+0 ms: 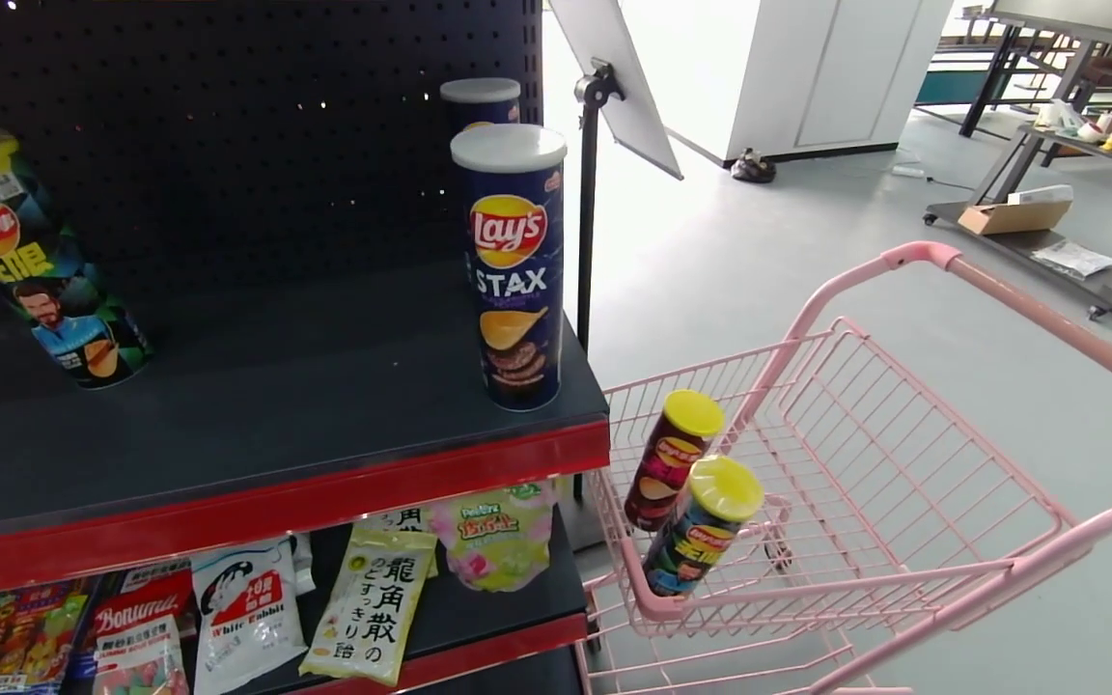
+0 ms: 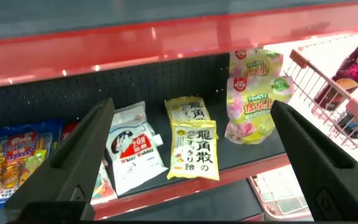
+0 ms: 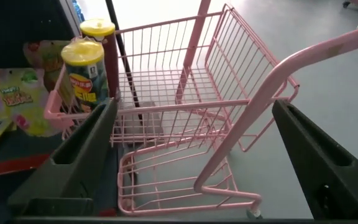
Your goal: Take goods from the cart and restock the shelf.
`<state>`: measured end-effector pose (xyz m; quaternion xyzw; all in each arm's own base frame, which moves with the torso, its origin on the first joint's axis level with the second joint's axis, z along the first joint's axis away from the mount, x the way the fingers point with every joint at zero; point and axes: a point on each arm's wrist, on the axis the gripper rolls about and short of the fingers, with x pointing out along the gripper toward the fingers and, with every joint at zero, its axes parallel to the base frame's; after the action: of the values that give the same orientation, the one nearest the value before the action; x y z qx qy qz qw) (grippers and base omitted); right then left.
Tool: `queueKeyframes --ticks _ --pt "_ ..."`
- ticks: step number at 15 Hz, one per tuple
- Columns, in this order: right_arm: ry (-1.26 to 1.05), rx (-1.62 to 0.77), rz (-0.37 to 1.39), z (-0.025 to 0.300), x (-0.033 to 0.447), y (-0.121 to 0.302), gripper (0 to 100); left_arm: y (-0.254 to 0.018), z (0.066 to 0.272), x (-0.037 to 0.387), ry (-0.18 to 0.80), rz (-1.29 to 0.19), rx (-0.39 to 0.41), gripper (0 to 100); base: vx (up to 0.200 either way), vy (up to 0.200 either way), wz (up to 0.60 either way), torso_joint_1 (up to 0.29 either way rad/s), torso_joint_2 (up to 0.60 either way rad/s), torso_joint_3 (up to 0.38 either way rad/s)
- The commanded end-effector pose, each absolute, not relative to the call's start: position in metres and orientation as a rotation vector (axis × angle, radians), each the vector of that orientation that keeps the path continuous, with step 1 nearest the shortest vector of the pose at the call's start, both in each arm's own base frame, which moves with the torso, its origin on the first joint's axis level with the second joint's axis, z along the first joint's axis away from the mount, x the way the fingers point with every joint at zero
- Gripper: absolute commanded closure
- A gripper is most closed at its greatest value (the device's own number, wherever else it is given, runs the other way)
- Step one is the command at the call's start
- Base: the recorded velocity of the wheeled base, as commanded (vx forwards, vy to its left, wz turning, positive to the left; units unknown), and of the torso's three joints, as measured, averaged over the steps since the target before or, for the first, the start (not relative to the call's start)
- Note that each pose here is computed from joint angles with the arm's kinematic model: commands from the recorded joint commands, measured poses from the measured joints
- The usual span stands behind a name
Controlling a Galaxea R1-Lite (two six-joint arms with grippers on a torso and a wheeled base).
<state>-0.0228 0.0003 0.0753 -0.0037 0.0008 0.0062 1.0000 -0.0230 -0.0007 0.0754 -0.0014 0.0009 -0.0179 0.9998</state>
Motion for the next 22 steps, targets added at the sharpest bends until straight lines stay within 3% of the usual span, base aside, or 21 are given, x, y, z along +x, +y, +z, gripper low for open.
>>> queueKeyframes --ticks 1,11,17,19,20,22 --pt "0.003 -0.008 0.012 0.075 -0.023 0.000 0 -0.001 0.075 -0.023 0.003 -0.035 -0.003 0 0.000 0.000 0.00 -0.183 0.54 0.349" --pt "0.003 -0.005 0.015 0.075 -0.023 0.000 0 -0.001 0.075 -0.023 0.003 -0.035 -0.003 0 0.000 0.000 0.00 -0.142 0.51 0.364" --pt "-0.008 -0.038 0.011 0.077 -0.023 0.000 0 -0.001 0.075 -0.023 0.003 -0.035 -0.003 0 0.000 0.000 0.00 -0.014 0.06 0.051" --pt "-0.006 0.106 0.037 0.202 0.005 0.001 0 -0.001 0.075 -0.023 0.003 -0.035 -0.003 0 0.000 0.000 0.00 0.000 0.00 0.000" --pt "-0.015 0.162 0.057 0.246 0.029 0.001 0 -0.001 0.075 -0.023 0.003 -0.035 -0.003 0 0.000 0.000 0.00 0.000 0.00 0.000" --pt "0.055 0.131 0.184 0.266 0.064 0.007 0 -0.001 0.075 -0.023 0.003 -0.034 -0.005 0 0.000 0.000 0.00 0.000 0.00 0.000"
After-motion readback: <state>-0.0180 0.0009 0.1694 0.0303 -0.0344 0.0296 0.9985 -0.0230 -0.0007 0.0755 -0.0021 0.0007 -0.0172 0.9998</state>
